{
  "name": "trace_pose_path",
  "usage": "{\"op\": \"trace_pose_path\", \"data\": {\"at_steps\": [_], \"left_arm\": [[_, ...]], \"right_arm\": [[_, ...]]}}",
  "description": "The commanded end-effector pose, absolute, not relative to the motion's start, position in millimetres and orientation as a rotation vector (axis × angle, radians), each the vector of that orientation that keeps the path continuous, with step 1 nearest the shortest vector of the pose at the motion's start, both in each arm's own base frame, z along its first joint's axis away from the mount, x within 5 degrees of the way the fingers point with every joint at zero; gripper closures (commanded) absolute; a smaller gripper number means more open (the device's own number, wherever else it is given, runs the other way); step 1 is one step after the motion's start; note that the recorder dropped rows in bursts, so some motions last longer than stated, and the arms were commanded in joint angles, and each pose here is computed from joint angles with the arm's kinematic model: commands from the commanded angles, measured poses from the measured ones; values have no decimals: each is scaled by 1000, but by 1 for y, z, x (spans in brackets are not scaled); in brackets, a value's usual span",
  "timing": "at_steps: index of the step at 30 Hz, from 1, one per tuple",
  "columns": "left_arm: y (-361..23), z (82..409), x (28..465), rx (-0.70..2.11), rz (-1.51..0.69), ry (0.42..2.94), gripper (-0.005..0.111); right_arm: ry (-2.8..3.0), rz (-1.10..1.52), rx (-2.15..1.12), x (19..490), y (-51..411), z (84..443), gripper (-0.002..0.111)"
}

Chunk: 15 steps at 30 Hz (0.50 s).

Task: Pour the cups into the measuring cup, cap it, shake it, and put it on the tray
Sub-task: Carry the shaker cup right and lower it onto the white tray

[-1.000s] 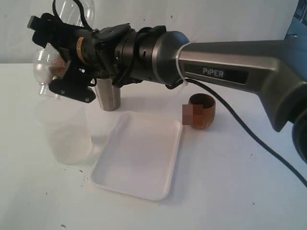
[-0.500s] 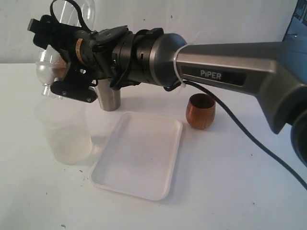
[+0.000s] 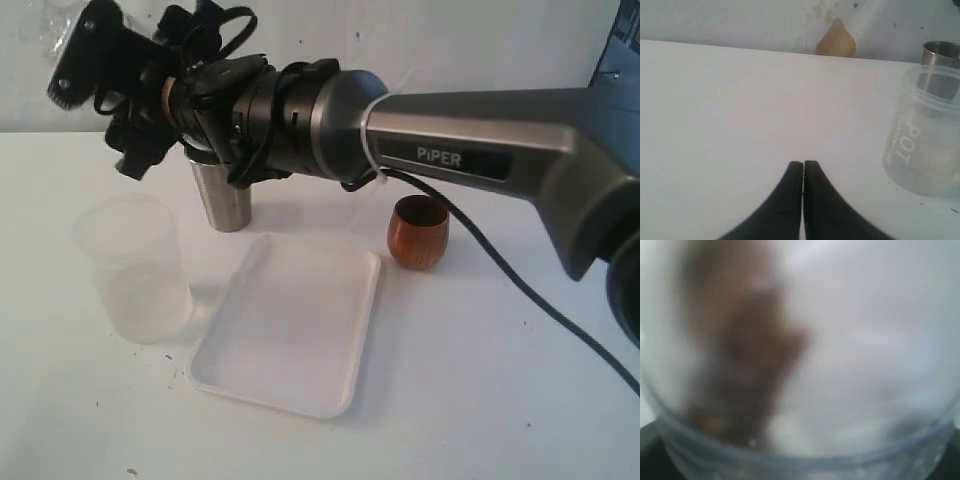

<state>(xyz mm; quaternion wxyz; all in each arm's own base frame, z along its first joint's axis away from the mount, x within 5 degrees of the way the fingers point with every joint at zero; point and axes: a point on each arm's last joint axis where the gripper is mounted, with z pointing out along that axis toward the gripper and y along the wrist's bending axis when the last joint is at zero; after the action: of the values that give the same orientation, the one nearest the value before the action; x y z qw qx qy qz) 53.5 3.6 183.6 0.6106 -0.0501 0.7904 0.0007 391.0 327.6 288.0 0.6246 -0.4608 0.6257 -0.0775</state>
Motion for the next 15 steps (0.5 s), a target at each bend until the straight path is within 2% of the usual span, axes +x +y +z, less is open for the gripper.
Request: {"op": "trace_pose_path", "data": {"at_steps": [1, 9, 15], "left_arm": [[3, 183, 54, -110, 1, 1817, 106], [3, 183, 54, -110, 1, 1817, 106], [3, 183, 54, -110, 1, 1817, 106]], "right_arm": [[1571, 145, -863, 385, 333, 291, 108], [1573, 312, -933, 376, 344, 288, 108], [1690, 448, -711, 379, 341, 289, 108]]}}
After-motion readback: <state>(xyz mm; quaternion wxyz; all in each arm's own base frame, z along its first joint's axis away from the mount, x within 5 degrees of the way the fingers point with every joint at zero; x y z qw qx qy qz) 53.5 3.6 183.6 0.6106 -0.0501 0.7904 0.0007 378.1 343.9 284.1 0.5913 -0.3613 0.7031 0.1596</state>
